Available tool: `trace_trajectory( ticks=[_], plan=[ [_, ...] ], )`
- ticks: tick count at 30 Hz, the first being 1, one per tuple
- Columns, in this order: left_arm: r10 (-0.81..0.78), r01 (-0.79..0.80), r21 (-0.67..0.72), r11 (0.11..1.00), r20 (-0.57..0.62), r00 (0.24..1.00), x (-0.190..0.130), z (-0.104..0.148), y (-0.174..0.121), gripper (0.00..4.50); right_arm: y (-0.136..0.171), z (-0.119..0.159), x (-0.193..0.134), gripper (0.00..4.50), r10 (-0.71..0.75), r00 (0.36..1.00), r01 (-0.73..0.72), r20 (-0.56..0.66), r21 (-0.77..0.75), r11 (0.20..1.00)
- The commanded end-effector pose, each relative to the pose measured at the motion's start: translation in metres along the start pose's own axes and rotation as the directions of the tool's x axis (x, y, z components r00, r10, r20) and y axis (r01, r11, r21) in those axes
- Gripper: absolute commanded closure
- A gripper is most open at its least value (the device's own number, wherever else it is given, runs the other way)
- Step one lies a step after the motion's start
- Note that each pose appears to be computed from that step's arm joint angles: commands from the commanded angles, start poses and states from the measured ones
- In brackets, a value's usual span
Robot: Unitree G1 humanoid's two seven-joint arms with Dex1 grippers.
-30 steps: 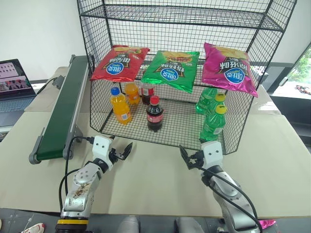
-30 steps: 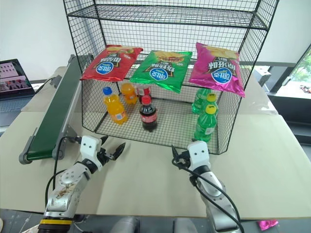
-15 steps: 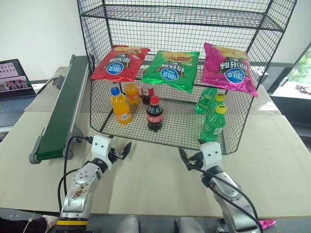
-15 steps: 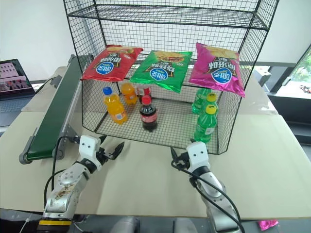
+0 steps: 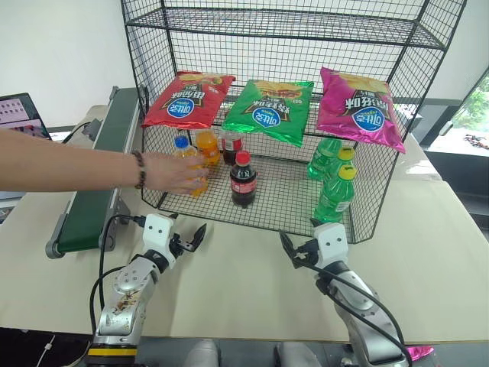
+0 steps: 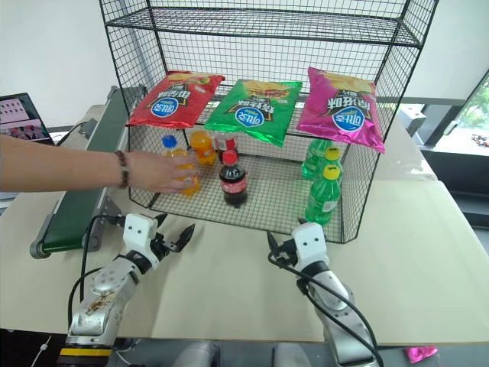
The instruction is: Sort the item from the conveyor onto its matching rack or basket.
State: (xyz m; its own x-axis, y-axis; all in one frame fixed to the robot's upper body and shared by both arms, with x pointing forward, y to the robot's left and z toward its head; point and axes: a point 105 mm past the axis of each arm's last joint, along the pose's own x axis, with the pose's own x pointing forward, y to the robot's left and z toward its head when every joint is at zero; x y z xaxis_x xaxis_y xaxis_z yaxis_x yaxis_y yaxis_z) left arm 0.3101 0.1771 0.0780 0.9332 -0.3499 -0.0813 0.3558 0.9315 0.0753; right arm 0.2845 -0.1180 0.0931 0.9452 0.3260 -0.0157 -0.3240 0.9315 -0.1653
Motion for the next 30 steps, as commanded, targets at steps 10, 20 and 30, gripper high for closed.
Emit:
trace_trajectory(
  ticks=[10, 20, 30],
  plan=[
    [-0.004, 0.003, 0.028, 1.000, 0.046, 0.999, -0.0008, 0.0170, 0.0038, 0.03, -0.0007, 0.0145, 0.0005, 0.00, -0.018, 0.998, 0.019, 0.066, -0.011, 1.000],
    [0.009, -0.011, 0.029, 1.000, 0.042, 0.999, -0.0014, 0.0159, 0.0062, 0.03, -0.0020, 0.0127, 0.0021, 0.00, -0.015, 0.998, 0.015, 0.064, -0.010, 1.000],
    [0.014, -0.014, 0.009, 1.000, 0.046, 0.999, -0.0048, 0.0177, 0.0063, 0.03, 0.0000, 0.0147, 0.0028, 0.00, 0.005, 0.998, -0.004, 0.070, -0.015, 1.000]
  ],
)
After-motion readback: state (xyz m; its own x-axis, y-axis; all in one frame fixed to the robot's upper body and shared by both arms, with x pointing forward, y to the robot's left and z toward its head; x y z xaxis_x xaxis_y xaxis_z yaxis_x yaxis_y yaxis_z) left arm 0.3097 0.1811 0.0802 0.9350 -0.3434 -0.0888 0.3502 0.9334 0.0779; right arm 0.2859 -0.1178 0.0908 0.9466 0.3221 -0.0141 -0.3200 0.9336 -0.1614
